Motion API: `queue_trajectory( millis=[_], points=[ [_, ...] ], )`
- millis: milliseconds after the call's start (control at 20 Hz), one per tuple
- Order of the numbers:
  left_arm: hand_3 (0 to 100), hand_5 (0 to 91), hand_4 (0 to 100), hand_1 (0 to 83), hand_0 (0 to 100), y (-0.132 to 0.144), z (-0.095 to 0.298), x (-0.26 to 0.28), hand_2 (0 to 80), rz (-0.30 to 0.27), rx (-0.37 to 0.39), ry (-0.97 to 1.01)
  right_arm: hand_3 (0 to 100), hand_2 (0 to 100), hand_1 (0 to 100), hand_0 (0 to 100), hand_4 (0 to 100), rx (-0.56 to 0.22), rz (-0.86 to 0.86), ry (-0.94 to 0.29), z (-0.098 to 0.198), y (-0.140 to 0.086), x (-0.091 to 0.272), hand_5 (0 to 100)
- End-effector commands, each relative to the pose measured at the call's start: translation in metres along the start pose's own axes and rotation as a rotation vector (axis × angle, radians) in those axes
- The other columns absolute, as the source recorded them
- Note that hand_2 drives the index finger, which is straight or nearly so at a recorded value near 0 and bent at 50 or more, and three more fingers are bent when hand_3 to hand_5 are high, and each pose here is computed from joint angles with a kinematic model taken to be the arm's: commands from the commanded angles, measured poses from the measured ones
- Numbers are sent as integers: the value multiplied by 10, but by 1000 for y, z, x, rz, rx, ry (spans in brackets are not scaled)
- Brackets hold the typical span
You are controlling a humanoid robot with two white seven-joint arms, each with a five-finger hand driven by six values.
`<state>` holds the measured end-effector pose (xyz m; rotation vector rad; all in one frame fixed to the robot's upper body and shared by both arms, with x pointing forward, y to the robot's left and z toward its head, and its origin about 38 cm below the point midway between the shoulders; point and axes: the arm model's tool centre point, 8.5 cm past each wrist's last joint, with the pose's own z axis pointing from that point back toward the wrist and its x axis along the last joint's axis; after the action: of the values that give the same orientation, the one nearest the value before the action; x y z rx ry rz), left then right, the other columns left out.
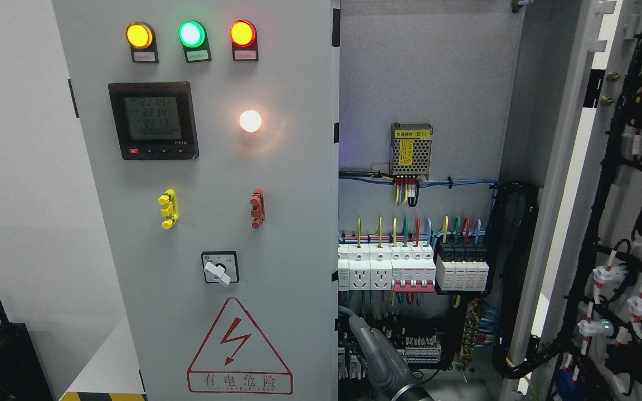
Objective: Open door with both hands
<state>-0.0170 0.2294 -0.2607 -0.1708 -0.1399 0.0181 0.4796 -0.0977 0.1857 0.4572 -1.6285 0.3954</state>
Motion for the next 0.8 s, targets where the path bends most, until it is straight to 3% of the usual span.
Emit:
queue_trajectory(
  millis=[0, 751],
  points=[
    [0, 0, 0, 0, 0, -1, 1, -6, 0, -24, -5, 22, 0, 0, 0, 381, 0, -6, -2, 16, -2, -8, -4, 0],
    [0, 0, 0, 0, 0, -1, 1, -5, 0, -25, -7, 21, 0, 0, 0, 381, 0, 35, 1, 13, -3, -10, -2, 0]
  ],
)
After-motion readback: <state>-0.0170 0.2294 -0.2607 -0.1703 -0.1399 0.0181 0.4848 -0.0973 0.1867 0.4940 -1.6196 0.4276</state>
